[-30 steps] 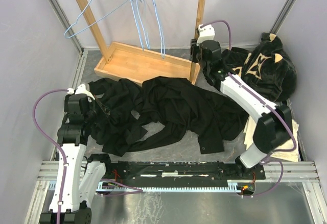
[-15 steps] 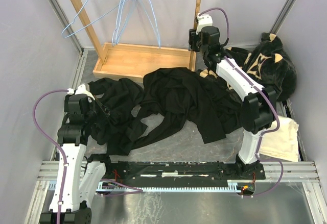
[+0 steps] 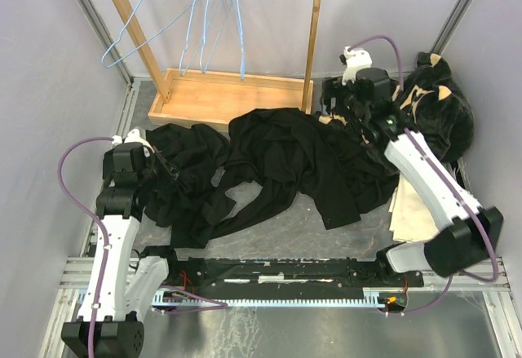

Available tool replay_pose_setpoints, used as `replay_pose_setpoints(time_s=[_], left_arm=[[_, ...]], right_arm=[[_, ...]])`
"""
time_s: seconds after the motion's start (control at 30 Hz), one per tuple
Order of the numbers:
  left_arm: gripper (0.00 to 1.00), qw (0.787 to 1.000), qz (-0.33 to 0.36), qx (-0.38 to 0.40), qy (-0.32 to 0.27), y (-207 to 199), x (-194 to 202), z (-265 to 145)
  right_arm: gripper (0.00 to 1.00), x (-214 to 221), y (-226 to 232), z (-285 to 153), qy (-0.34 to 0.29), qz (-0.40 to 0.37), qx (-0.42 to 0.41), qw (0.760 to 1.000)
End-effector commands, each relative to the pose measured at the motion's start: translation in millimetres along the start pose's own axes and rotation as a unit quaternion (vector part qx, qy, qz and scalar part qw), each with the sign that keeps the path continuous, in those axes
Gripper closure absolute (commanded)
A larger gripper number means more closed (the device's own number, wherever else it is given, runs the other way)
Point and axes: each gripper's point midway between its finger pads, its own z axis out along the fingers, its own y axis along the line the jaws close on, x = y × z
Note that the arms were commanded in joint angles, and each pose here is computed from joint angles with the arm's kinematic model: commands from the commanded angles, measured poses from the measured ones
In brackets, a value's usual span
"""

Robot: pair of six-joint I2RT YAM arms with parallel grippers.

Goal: Place the shirt on the hanger
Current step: Move the clothesline to the center of the board, then adjust the shirt at the center of the board.

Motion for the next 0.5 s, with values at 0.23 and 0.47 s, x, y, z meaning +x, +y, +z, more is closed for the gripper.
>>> replay_pose_setpoints(time_s=[0.23, 0.47], left_arm=[[0.97, 0.998, -0.024, 0.054, 0.019, -28.9, -14.4, 33.1], [0.97, 0.999, -0.022, 0.038, 0.024, -24.2, -17.3, 45.9]], right_arm=[[0.01, 144.2, 28.1, -9.6, 0.182, 0.069, -0.064, 0.979], [0.02, 181.5, 59.8, 25.1, 0.226, 0.054, -0.092, 0.968]])
